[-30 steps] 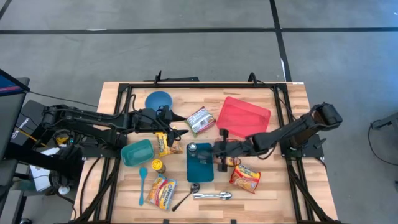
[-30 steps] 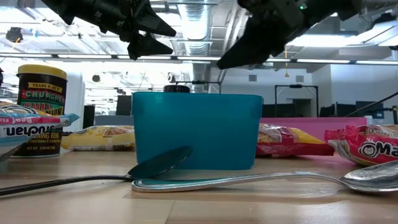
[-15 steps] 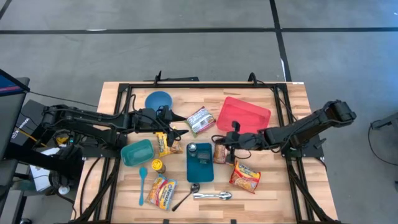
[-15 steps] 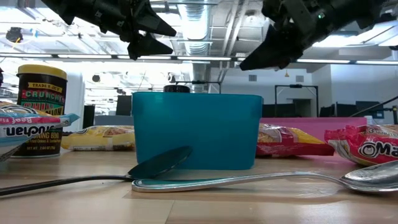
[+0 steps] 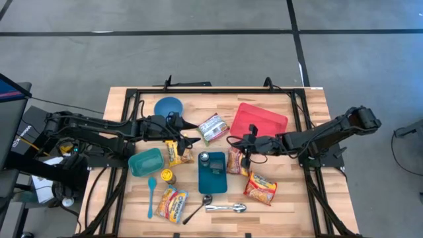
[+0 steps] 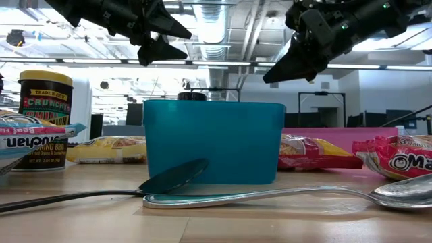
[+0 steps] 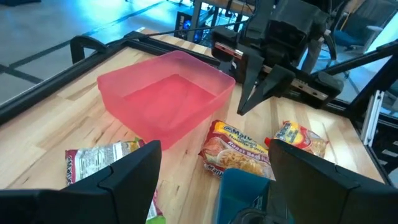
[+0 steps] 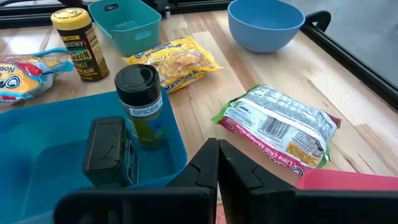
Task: Pick & Place Food Item
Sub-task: Put the yellow seasoning bottle into the blue bin
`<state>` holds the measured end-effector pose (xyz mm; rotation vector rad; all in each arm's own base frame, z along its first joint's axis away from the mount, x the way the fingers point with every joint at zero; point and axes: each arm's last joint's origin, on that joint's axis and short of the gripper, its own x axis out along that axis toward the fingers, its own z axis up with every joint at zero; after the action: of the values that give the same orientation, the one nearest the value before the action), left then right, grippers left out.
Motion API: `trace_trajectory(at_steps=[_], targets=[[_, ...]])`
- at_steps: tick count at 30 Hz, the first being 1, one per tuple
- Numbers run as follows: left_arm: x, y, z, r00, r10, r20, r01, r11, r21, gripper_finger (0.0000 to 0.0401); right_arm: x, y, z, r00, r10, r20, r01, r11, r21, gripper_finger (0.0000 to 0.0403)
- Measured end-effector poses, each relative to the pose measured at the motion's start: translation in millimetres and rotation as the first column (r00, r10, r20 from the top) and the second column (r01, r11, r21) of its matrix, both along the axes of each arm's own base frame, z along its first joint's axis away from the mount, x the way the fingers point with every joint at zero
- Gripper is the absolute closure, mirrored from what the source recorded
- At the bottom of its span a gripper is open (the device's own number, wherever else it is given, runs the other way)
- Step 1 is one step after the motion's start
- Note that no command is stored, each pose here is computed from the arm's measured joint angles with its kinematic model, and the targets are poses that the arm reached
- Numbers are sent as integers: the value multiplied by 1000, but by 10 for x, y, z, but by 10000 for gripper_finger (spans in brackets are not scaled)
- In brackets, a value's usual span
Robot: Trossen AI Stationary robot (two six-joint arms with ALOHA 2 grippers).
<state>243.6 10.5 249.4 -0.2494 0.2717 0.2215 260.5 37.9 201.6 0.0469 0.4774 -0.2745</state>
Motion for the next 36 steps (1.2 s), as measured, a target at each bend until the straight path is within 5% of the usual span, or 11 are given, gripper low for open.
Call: trace_trajectory(at_steps=[7, 17, 32, 36], targets=[[4, -106, 4, 998, -56, 4, 56, 998, -1, 109, -2, 0, -3, 1000, 0, -4, 0, 1000, -1, 403], [16, -417, 127, 936, -324, 139, 331, 943, -23, 109, -4, -1, -8, 1000, 0, -9, 0, 1000, -1, 403], [-201, -741, 332, 855, -471, 217, 464, 882, 84, 109, -13, -3, -27, 1000, -1, -30, 0, 1000, -6, 403], [-254, -832, 325, 880, -435, 190, 420, 900, 114, 109, -12, -3, -26, 1000, 1, -29, -1, 1000, -8, 403]])
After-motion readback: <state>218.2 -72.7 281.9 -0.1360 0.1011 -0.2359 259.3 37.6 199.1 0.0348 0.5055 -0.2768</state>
